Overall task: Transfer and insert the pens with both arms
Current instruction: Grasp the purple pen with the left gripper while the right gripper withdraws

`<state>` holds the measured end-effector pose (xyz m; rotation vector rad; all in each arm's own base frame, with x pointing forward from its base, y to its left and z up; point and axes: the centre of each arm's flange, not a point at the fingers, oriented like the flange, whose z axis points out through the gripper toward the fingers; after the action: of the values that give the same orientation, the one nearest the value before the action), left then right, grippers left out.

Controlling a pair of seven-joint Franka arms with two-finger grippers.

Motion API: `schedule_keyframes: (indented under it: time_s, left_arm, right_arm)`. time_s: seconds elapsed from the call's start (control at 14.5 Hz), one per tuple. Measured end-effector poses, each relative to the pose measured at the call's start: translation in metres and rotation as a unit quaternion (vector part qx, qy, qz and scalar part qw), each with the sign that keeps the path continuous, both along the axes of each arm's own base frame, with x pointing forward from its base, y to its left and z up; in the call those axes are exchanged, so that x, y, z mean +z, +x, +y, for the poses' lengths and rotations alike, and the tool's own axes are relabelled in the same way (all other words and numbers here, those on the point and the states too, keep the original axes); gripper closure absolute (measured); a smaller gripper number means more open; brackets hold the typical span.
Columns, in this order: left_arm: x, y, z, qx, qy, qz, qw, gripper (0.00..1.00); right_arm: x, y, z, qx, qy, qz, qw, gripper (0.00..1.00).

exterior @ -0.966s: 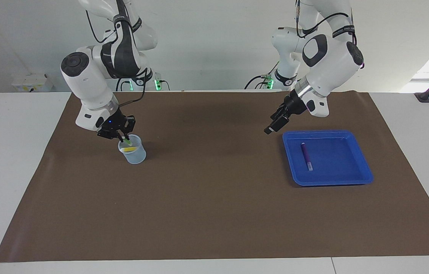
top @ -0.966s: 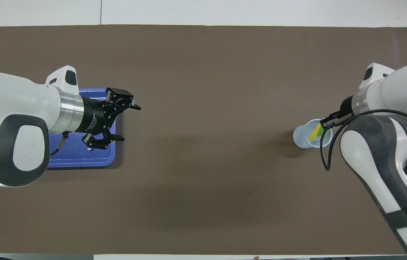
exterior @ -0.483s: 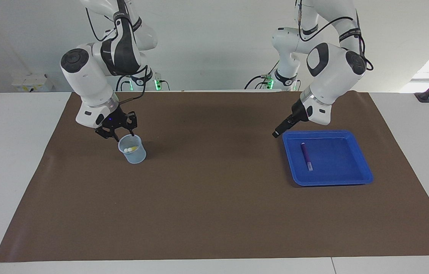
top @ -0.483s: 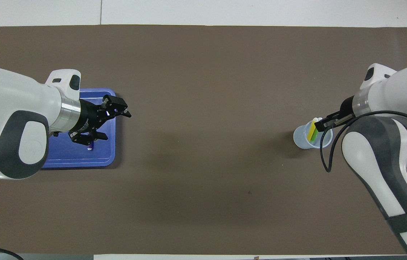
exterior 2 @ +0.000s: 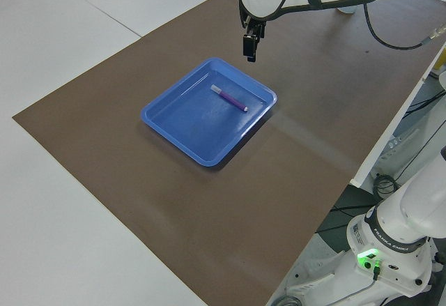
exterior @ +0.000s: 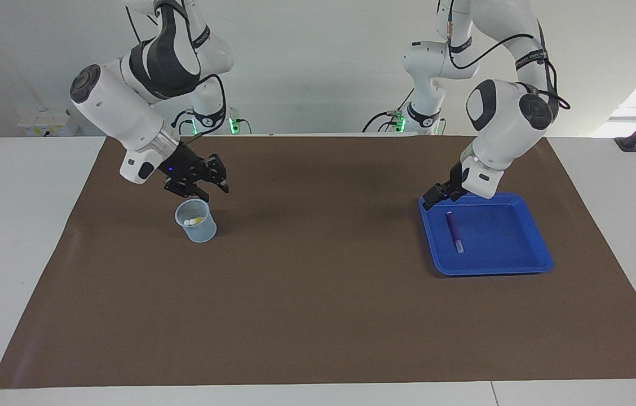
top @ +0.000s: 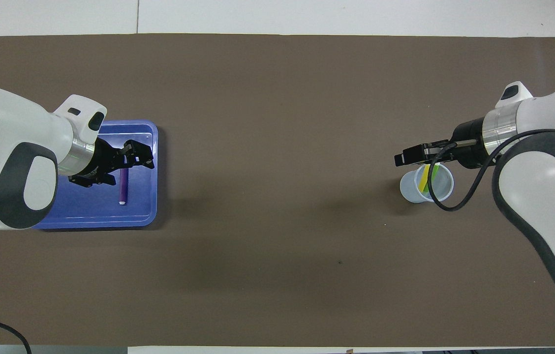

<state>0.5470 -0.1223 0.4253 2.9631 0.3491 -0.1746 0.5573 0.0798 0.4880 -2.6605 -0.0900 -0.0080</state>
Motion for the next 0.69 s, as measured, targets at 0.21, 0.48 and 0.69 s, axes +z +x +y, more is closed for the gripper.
schedule_keyframes:
  time_s: [0.21,0.48,0.69]
  left_arm:
    - [-0.015,0.008,0.032,-0.072,0.008,-0.004,0.997,0.00]
    - [-0.033,0.018,0.049,-0.129,0.045,-0.016,0.990,0.00]
    - [-0.057,0.028,0.049,-0.139,0.059,-0.029,0.988,0.01]
  right_arm:
    - [0.003,-0.001,0.014,-0.046,0.030,0.027,0.998,0.39]
    - [0.004,-0.004,0.032,-0.062,0.042,0.044,0.996,0.36]
    - [0.008,-0.003,0.038,-0.080,0.088,0.053,0.991,0.33]
